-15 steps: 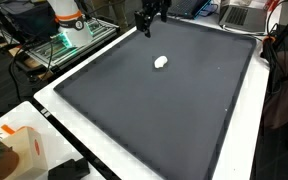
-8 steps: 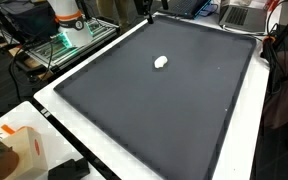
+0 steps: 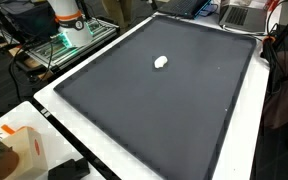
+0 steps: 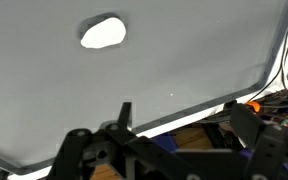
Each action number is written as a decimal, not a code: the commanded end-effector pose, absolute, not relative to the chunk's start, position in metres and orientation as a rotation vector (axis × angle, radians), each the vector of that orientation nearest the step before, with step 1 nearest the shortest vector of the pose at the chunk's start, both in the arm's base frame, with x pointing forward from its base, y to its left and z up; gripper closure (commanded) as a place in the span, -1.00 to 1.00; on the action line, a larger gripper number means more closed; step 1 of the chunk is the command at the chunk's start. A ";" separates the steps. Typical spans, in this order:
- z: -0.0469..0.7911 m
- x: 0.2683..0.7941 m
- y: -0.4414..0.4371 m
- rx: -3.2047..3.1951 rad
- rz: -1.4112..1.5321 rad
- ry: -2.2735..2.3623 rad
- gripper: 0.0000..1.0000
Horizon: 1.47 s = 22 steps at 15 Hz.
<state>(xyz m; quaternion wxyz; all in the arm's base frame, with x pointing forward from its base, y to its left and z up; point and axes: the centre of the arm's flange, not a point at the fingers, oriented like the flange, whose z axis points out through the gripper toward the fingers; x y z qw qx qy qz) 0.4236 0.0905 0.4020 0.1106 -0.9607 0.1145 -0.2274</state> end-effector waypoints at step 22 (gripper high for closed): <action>0.448 0.431 0.124 -2.799 -0.473 0.441 -1.00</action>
